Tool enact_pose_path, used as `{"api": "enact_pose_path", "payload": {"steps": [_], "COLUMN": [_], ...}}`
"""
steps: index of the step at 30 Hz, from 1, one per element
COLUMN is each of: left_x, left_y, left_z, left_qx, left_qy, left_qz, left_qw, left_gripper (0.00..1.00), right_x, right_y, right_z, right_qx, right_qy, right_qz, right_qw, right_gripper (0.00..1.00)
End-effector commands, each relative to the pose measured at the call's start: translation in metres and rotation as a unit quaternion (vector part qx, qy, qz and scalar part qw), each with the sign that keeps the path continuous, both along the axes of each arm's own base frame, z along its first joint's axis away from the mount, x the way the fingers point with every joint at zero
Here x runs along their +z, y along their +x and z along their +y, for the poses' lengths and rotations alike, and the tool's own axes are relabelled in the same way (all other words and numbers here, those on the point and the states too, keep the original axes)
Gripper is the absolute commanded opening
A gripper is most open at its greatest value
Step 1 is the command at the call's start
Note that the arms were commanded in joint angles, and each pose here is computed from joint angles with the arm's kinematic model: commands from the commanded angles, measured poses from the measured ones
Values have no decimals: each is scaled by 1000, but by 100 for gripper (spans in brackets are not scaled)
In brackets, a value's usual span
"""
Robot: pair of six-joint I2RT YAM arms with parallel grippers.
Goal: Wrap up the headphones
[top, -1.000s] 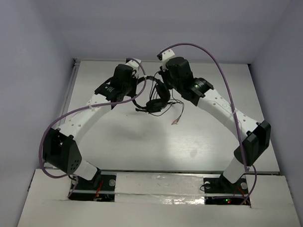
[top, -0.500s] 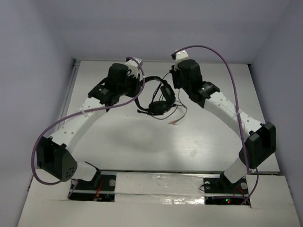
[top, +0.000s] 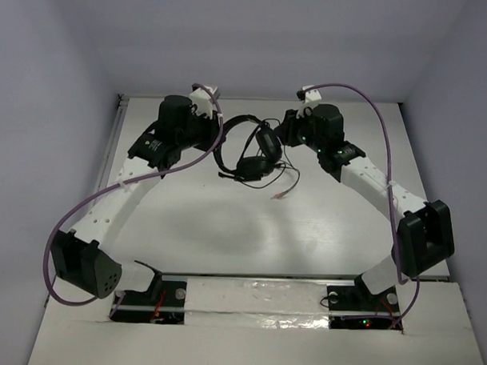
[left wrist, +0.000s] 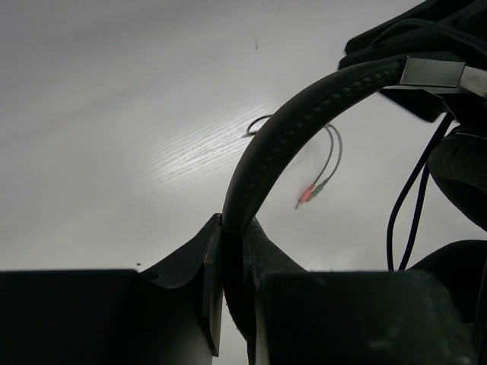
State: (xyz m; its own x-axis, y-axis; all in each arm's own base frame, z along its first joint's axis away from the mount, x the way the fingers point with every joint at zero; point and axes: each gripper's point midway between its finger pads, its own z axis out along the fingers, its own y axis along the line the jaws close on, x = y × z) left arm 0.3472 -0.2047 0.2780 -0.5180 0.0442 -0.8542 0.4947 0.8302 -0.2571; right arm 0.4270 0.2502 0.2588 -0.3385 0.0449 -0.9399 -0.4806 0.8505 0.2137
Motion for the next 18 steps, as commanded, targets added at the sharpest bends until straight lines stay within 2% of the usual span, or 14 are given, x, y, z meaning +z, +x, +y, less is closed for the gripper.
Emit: {"api": "enact_pose_path", "payload": {"steps": [1,8,11,18], "left_x": [90,150,170,185], "left_y": [-12,-23,-29,-35], "left_z": [-10,-10,-10,-11], "left_qx": [-26,-40,-51,-67], "left_qy": [-79,-119,-131,-152], "left_qz": [-87,-109,-115,-114], "left_qw": [993,986,983,979], "left_gripper": [0,0,0,0], "right_x": [31,-16,-18,-13], "right_y": [-13,-8,-3,7], "right_z": [29,40,44,64], "right_qx": [102,126,139,178], "right_qy": [77,104,117,142], "right_qz": [-44,-14,-25,-29], "right_qw": [991,986,983,973], "right_gripper": [37,38,42,46]}}
